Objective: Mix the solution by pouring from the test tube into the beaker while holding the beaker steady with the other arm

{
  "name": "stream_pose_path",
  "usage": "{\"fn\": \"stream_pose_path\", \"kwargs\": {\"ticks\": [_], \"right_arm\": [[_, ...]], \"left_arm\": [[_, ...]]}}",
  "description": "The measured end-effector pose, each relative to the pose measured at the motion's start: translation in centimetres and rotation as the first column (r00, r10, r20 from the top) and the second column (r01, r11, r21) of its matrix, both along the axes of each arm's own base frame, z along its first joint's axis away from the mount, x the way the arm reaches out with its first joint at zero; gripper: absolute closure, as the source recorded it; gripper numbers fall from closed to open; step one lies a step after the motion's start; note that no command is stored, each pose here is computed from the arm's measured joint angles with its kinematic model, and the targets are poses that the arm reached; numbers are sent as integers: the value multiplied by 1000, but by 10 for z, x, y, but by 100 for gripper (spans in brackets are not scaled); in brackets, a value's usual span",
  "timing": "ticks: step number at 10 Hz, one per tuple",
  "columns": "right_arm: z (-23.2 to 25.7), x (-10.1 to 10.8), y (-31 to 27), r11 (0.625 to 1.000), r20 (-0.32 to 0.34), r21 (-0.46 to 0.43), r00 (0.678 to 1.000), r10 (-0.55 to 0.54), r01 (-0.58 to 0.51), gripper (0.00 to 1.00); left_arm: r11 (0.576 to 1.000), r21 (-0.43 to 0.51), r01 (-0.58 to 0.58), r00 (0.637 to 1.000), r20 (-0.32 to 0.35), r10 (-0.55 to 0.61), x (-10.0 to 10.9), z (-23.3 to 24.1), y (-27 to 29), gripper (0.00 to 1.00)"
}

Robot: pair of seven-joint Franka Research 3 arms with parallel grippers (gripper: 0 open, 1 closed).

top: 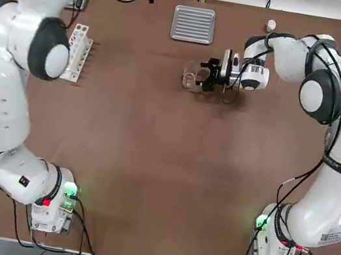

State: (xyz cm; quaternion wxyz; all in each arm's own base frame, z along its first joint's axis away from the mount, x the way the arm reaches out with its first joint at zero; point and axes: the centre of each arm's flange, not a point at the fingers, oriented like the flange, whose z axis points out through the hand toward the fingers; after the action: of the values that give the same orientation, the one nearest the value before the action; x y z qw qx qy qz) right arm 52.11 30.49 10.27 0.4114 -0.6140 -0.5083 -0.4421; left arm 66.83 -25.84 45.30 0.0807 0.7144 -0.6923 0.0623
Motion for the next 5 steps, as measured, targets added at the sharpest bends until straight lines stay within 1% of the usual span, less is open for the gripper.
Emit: {"fn": "stream_pose_path", "kwargs": {"ticks": [2, 4, 5], "right_arm": [[3, 9, -13, 1000, 1, 11, 1000, -27, 27, 0], [6, 20, -33, 999, 9, 1, 999, -41, 41, 0], [10, 27, -47, 999, 9, -31, 999, -38, 38, 0]], "left_arm": [[989, -146, 19, 999, -38, -25, 14, -2, 77, 78], [955, -296, 23, 997, -62, -43, 12, -4, 154, 78], [930, -367, 33, 996, -60, -59, 6, -5, 191, 78]]}}
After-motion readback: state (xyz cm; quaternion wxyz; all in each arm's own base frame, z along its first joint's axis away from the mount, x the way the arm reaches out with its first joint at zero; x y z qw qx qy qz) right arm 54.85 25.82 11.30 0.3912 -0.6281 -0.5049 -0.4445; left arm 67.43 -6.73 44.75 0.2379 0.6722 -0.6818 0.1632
